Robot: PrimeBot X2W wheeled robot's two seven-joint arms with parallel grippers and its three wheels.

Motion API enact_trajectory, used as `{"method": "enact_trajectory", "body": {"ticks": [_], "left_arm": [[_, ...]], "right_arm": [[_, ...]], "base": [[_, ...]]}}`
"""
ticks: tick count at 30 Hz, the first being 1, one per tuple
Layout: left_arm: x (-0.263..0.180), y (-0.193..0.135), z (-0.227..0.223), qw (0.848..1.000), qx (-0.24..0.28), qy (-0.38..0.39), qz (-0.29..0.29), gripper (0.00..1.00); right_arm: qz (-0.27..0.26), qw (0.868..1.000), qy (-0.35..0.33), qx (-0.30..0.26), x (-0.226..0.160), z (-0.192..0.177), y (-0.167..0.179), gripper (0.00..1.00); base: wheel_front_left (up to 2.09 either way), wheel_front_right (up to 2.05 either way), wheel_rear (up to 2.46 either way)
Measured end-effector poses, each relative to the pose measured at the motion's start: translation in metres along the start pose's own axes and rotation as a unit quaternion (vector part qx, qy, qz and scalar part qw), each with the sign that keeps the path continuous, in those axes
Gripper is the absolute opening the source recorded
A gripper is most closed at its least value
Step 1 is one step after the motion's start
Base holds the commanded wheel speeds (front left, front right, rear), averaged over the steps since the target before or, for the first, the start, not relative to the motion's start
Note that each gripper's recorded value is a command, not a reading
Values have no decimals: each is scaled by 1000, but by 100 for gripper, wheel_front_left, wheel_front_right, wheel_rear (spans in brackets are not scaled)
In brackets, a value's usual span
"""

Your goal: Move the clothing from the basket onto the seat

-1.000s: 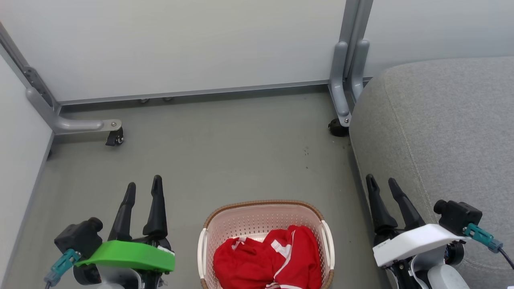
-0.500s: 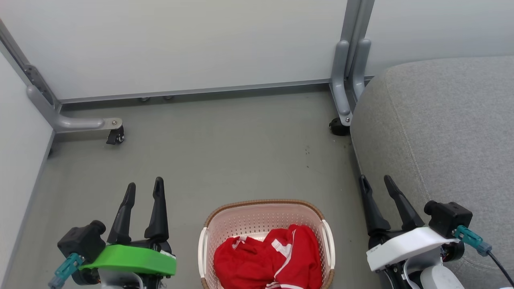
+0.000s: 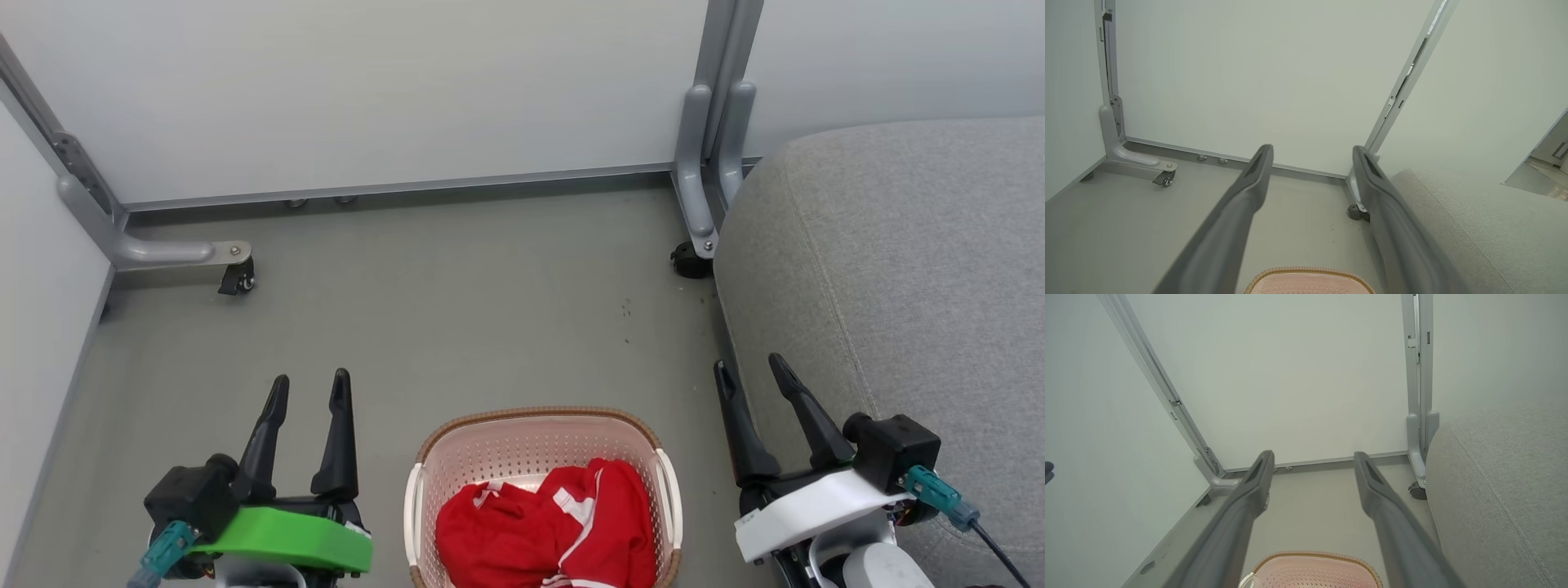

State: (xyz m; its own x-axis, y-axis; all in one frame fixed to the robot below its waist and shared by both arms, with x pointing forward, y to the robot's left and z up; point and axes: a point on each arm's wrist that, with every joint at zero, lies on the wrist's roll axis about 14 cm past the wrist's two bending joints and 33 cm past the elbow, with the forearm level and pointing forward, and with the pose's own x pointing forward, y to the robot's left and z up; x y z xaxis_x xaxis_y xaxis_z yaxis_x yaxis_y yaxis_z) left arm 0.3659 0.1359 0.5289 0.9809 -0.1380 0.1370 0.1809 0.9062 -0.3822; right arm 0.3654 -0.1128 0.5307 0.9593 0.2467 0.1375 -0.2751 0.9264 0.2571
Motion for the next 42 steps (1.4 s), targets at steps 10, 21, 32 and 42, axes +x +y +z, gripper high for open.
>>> {"method": "enact_trajectory", "body": {"ticks": [10,21,32,42], "left_arm": [[-2,-7,-4,999,44,3,-16,100],[-6,-10,-15,997,76,17,-28,100],[-10,-7,-23,995,95,28,-27,100],[-11,-7,-24,995,95,29,-27,100]], "right_arm": [[5,999,0,-32,-2,-3,2,100],[15,998,-1,-64,-2,-6,7,100],[28,995,3,-91,-2,-10,13,100],[30,995,7,-90,-3,-13,14,100]], "base": [[0,0,0],[0,0,0],[0,0,0],[0,0,0]]}}
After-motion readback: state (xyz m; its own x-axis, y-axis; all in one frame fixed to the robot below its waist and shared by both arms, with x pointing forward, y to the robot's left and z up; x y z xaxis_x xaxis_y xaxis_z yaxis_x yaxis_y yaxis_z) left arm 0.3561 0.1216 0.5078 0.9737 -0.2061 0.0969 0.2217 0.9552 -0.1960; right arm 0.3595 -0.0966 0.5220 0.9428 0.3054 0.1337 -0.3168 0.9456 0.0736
